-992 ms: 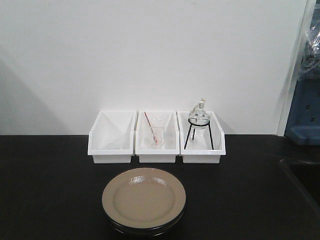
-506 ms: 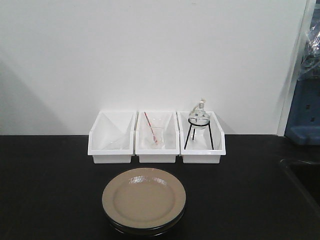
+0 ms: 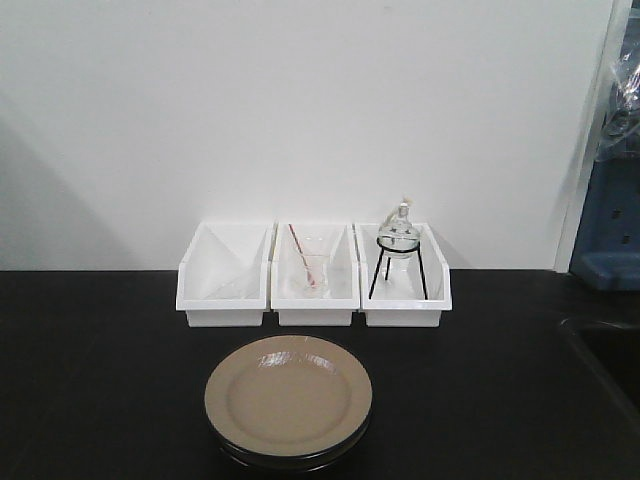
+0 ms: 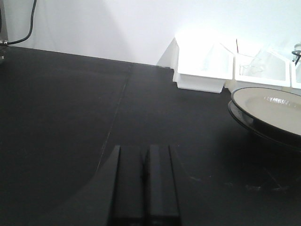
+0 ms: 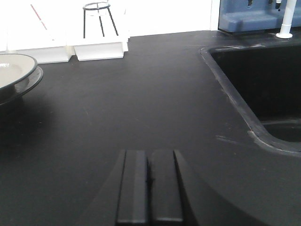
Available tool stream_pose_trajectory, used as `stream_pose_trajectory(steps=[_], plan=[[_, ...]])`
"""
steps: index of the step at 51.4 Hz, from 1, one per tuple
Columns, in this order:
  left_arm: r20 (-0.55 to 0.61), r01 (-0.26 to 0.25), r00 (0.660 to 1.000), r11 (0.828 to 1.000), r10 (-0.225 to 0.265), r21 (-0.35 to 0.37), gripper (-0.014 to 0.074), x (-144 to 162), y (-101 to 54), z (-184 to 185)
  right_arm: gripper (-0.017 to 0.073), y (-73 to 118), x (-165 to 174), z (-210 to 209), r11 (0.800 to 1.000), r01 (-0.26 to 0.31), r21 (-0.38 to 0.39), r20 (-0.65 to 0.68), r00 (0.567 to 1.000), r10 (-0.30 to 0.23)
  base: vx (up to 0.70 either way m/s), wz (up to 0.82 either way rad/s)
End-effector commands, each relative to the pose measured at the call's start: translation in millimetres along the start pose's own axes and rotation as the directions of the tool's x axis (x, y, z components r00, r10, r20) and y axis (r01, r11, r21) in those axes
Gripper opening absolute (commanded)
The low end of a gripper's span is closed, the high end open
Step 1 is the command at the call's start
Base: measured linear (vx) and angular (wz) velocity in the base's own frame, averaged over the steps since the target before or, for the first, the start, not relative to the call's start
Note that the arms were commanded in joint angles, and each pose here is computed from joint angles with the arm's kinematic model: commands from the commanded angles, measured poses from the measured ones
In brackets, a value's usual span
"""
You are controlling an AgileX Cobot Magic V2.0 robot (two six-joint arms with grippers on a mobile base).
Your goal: Arrange circular plates on left workspace
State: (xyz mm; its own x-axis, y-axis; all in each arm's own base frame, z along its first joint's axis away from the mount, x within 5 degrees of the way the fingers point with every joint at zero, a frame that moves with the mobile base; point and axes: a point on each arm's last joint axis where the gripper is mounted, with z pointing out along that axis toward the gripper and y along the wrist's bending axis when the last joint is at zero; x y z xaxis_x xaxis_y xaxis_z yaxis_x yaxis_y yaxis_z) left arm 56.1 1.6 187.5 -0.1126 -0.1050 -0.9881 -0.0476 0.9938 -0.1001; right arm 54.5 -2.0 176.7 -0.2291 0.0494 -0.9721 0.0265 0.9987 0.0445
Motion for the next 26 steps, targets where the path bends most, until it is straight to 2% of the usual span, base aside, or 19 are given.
stream_pose_trajectory(steps=[1, 26], plan=[[0.061, 0.008, 0.998, 1.0, -0.009, 0.006, 0.0, -0.5, 0.1, 0.8, -0.0004, 0.3, -0.9, 0.9, 1.0, 0.014, -0.004, 0.071, 0.997, -0.014, 0.0, 0.0], [0.061, 0.008, 0.998, 1.0, -0.009, 0.006, 0.0, -0.5, 0.1, 0.8, -0.0004, 0.3, -0.8, 0.9, 1.0, 0.014, -0.003, 0.069, 0.998, -0.014, 0.0, 0.0]])
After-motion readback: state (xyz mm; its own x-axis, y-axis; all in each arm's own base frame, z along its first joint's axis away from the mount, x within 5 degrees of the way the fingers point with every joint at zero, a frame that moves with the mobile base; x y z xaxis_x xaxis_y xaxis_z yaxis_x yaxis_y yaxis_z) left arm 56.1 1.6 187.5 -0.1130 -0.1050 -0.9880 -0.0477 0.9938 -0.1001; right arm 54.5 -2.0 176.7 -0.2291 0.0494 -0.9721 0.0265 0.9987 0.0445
